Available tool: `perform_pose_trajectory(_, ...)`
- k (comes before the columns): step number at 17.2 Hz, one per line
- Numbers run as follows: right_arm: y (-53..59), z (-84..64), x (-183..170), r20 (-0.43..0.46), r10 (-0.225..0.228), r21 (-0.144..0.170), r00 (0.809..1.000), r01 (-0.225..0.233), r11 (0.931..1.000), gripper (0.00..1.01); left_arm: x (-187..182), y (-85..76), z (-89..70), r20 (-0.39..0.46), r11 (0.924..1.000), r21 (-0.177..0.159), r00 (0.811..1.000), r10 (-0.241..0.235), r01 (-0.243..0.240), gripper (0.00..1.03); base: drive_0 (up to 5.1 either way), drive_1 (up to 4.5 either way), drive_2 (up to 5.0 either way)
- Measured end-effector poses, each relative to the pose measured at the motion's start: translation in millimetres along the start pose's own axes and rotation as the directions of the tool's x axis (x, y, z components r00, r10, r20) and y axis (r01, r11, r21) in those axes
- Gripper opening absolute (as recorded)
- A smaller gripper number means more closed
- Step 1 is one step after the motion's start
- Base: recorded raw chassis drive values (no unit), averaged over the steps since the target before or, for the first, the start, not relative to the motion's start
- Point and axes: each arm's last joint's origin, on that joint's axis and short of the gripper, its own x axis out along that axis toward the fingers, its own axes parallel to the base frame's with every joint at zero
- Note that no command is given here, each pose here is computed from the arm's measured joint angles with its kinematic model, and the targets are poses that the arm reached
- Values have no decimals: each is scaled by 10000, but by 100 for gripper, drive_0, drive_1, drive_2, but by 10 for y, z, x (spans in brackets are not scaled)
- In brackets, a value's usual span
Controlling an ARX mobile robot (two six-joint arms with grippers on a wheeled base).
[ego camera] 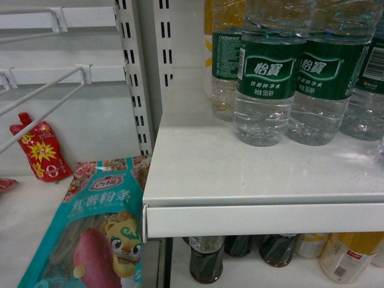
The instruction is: Move water from second to third shelf
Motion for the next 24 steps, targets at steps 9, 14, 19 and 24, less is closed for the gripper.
perform_pose_trajectory(9, -3, -480, -184, -351, 9, -38, 9994, -11, 10000, 2, 0, 0, -1, -8, 10000, 0, 10000, 8, -8, 98, 0, 0, 0)
perform_pose_trajectory(14, -4, -575, -195, -95, 7, -38, 10000, -7, 10000, 2, 0, 0, 0, 0, 10000, 0, 10000, 0, 0, 98, 0, 0, 0)
perform_pose_trajectory(19, -4, -588, -193, -195, 3, -38, 9998, -3, 10000, 2, 0, 0, 0, 0, 10000, 0, 10000, 4, -4, 98, 0, 0, 0)
perform_pose_trajectory(24, -4, -587, -193, -191, 3, -42, 9998, -3, 10000, 43, 0, 0, 0, 0, 10000, 0, 10000, 4, -4, 98, 0, 0, 0)
